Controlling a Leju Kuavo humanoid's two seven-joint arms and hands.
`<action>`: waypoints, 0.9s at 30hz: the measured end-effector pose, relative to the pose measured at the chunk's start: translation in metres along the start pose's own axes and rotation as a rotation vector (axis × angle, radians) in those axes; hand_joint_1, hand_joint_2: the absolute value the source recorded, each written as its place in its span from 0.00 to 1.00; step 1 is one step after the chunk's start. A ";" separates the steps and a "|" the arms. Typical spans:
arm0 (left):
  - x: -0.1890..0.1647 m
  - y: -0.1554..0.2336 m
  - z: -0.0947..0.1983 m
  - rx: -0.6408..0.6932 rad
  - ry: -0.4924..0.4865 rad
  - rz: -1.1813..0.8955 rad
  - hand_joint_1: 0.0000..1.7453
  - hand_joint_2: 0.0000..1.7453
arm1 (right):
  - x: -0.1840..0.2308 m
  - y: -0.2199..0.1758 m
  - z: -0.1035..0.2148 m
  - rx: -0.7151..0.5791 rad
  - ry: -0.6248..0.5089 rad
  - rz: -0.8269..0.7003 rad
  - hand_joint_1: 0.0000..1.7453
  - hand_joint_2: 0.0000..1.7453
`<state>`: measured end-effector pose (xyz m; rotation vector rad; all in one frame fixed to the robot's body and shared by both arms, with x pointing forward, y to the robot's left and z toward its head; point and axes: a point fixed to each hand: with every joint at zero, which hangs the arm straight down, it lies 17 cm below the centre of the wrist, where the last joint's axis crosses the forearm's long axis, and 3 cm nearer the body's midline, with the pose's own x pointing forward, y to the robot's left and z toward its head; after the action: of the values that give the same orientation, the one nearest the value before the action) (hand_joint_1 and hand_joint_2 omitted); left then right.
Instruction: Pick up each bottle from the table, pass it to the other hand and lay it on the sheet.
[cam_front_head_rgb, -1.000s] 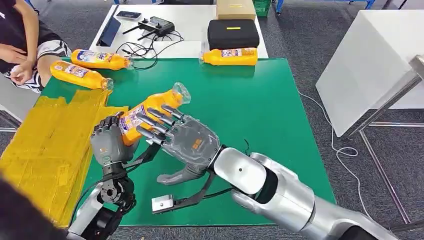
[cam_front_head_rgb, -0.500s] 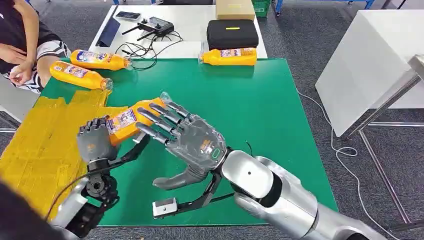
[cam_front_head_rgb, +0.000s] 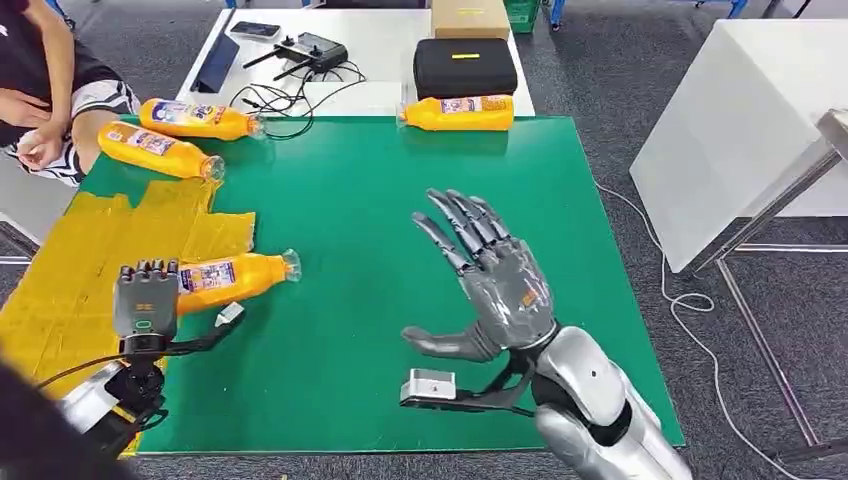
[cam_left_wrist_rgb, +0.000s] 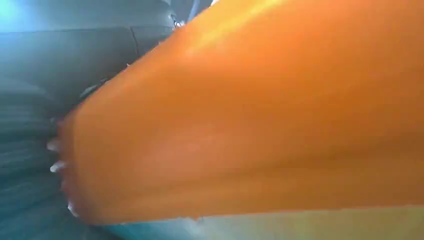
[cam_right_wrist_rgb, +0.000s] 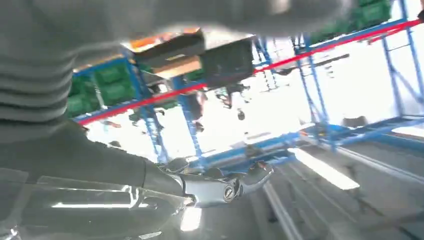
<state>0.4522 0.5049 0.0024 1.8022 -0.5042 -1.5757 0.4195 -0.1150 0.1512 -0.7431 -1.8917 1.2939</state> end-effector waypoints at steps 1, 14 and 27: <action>-0.006 -0.003 -0.002 -0.007 0.002 -0.013 1.00 1.00 | -0.005 0.002 0.006 0.001 0.016 -0.007 0.00 1.00; -0.040 -0.030 -0.010 -0.116 0.030 -0.088 1.00 1.00 | -0.036 0.000 0.043 -0.027 0.138 -0.034 0.00 1.00; -0.120 -0.126 0.046 -0.501 0.265 -0.115 1.00 1.00 | -0.053 0.004 0.077 -0.025 0.240 -0.047 0.00 1.00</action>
<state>0.3660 0.6631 -0.0032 1.6278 0.1155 -1.3540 0.3879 -0.1957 0.1162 -0.8227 -1.7242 1.1010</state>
